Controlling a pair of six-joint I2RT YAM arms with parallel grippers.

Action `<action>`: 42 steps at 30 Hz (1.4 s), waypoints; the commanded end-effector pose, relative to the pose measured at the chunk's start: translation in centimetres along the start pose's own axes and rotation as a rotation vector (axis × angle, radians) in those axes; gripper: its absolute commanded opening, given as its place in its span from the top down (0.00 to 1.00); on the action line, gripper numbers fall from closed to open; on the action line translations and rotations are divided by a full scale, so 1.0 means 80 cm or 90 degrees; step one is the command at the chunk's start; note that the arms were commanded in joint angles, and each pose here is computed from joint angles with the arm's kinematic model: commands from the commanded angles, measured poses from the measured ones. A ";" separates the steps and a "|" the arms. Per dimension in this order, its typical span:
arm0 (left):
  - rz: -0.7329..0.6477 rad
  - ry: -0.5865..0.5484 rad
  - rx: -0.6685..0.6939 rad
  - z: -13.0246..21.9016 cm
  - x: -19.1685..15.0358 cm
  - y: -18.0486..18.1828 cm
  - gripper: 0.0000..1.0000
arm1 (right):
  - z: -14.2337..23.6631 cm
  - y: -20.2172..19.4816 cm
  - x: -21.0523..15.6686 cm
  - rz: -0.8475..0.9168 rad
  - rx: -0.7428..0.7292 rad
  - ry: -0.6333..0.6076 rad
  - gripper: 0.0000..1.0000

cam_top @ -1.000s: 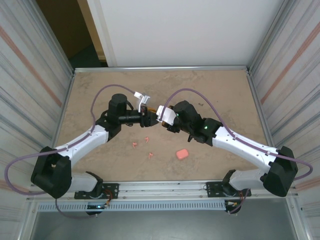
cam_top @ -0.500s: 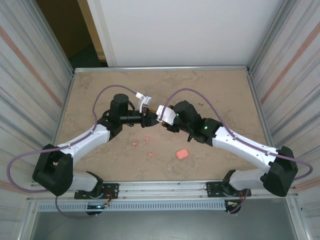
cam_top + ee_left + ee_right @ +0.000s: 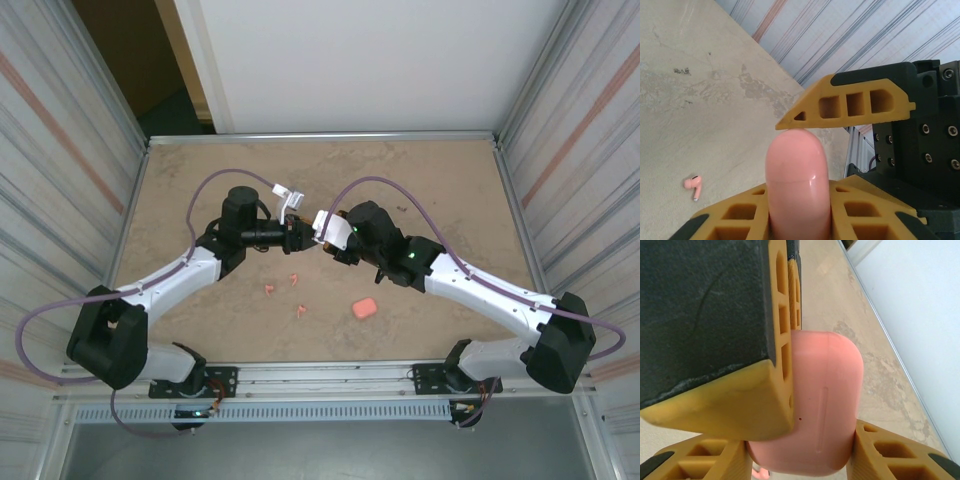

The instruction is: Insert the wireless bluetooth earbuds into the charging case

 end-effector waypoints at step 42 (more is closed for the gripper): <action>-0.205 -0.297 0.168 0.106 0.048 -0.004 1.00 | 0.057 -0.063 -0.027 -0.462 0.108 -0.253 0.01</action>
Point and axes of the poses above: each hand's point on the last joint's axis, 136 mm out from that joint toward the fingers, its own z axis back along the fingers, its own y axis along the line the jaws close on, x = y × z, the point moved 3 cm from there along z, back along the fingers, and after that the axes turned 2 degrees about z, right-handed, at the moved point
